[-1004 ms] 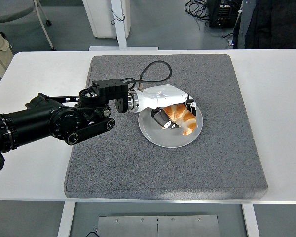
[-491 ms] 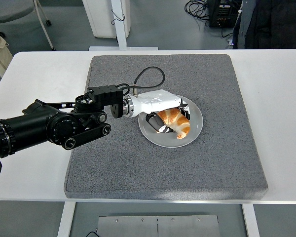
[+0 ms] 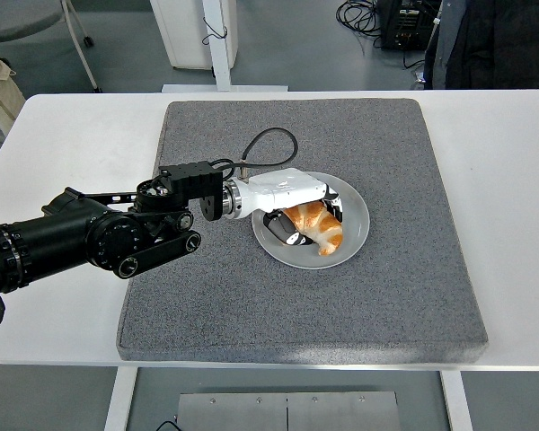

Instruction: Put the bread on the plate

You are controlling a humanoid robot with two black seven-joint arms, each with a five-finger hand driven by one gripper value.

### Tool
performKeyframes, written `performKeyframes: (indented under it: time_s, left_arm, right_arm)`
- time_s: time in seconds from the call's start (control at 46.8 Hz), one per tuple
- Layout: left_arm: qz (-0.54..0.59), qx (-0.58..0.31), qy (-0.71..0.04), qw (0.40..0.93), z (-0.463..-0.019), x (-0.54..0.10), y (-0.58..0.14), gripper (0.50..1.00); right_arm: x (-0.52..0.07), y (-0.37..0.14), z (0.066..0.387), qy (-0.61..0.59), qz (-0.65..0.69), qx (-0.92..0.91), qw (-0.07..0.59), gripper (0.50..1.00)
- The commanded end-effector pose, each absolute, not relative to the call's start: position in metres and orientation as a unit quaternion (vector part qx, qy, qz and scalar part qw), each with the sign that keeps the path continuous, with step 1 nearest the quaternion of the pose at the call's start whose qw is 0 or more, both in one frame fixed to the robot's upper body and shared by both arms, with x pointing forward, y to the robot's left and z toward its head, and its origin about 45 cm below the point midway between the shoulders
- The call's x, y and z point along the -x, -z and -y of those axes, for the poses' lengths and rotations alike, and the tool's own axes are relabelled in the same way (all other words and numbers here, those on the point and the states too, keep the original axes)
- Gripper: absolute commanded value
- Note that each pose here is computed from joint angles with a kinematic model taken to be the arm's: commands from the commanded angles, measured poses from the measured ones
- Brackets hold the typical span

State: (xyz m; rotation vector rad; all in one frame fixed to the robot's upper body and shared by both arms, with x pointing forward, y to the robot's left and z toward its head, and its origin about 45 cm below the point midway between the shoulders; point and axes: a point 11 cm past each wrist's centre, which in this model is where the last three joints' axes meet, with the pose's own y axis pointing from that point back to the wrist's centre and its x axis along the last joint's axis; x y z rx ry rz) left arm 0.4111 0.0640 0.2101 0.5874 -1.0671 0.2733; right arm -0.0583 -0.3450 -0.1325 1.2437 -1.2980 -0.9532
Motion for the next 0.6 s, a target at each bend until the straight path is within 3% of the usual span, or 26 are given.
performKeyframes:
  time_s: [0.0, 0.278, 0.299, 0.342, 0.577]
  left_arm:
    - [0.501, -0.276, -0.13, 0.81, -0.0653, -0.4122, -0.2101, 0.5]
    - [0.498, -0.275, -0.134, 0.811, -0.0646, -0.4128, -0.2112, 0.5]
    - [0.497, -0.275, -0.135, 0.812, -0.0644, -0.4132, -0.212, 0.601]
    - [0.495, -0.274, -0.134, 0.813, -0.0646, -0.4128, -0.212, 0.988]
    - [0.495, -0.274, -0.134, 0.814, -0.0655, -0.413, -0.2131, 1.0]
  right_arm:
    - [0.0585, 0.1325, 0.3449, 0.399, 0.542, -0.52, 0.526, 1.0]
    - [0.0585, 0.1325, 0.3449, 0.399, 0.542, -0.52, 0.526, 1.0]
    - [0.0576, 0.1325, 0.345, 0.398, 0.543, -0.52, 0.525, 1.0]
    - [0.0576, 0.1325, 0.345, 0.398, 0.543, -0.52, 0.525, 1.0]
    - [0.0576, 0.1325, 0.345, 0.398, 0.543, -0.52, 0.525, 1.0]
